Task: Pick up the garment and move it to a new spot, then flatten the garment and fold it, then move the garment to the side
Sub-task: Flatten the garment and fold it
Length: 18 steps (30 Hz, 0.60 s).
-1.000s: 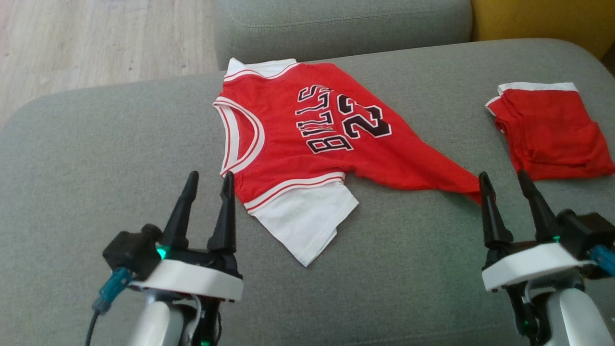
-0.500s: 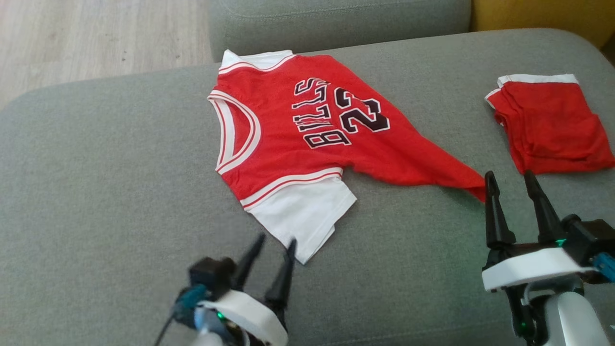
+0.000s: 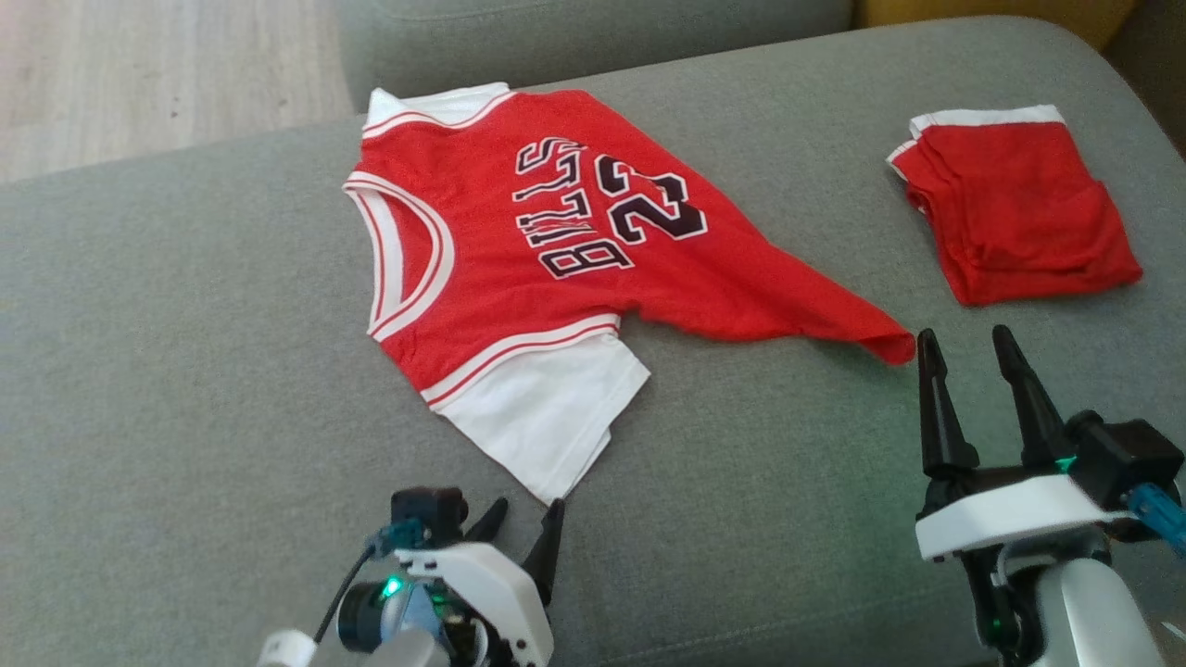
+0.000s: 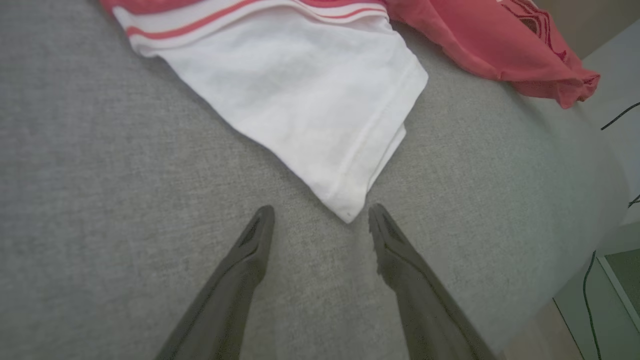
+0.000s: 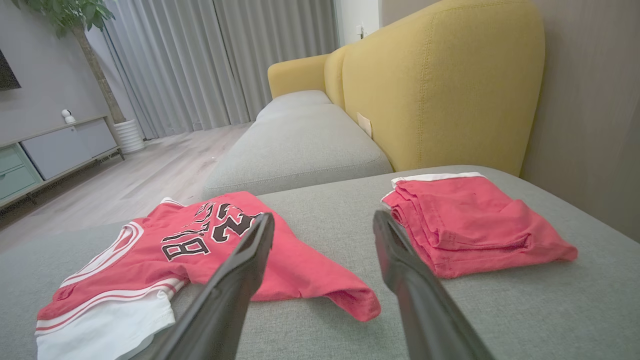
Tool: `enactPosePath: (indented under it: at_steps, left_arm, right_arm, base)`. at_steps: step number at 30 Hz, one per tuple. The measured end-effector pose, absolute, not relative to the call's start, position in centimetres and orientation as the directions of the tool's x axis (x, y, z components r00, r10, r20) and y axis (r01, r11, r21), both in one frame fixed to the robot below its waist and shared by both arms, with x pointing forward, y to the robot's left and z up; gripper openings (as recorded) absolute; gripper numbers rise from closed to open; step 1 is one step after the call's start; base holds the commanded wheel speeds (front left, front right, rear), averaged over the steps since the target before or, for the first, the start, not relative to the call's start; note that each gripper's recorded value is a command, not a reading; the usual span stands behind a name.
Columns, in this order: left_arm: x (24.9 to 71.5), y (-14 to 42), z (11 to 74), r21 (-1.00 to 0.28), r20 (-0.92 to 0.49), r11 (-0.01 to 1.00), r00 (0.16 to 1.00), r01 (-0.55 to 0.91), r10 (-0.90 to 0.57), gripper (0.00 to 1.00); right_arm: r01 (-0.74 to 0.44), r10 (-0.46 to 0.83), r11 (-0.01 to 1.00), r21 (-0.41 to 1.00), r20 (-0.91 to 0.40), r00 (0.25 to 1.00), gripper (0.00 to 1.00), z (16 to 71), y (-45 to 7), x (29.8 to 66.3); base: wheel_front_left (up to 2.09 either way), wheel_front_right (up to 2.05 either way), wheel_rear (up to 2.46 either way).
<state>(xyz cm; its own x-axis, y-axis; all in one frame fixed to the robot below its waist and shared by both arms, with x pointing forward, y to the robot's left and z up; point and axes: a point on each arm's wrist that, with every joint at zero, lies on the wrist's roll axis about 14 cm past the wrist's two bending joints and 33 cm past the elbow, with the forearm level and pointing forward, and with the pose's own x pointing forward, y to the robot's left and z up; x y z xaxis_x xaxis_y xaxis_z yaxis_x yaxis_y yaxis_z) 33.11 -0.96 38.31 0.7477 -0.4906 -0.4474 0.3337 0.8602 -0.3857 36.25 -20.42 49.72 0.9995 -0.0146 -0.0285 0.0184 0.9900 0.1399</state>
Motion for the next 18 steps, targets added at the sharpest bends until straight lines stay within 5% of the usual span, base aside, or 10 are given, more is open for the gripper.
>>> enactPosePath:
  at_steps: [18]
  left_arm:
    - [35.3, -3.6, 37.5, -0.369, -0.482, 0.838, 0.688, 0.401, -0.542, 1.00]
  right_arm:
    - [0.083, -0.082, 0.988, 0.127, -0.014, 0.997, 1.00, 50.2, -22.6, 36.1]
  base:
    - [0.00, 0.00, 0.00]
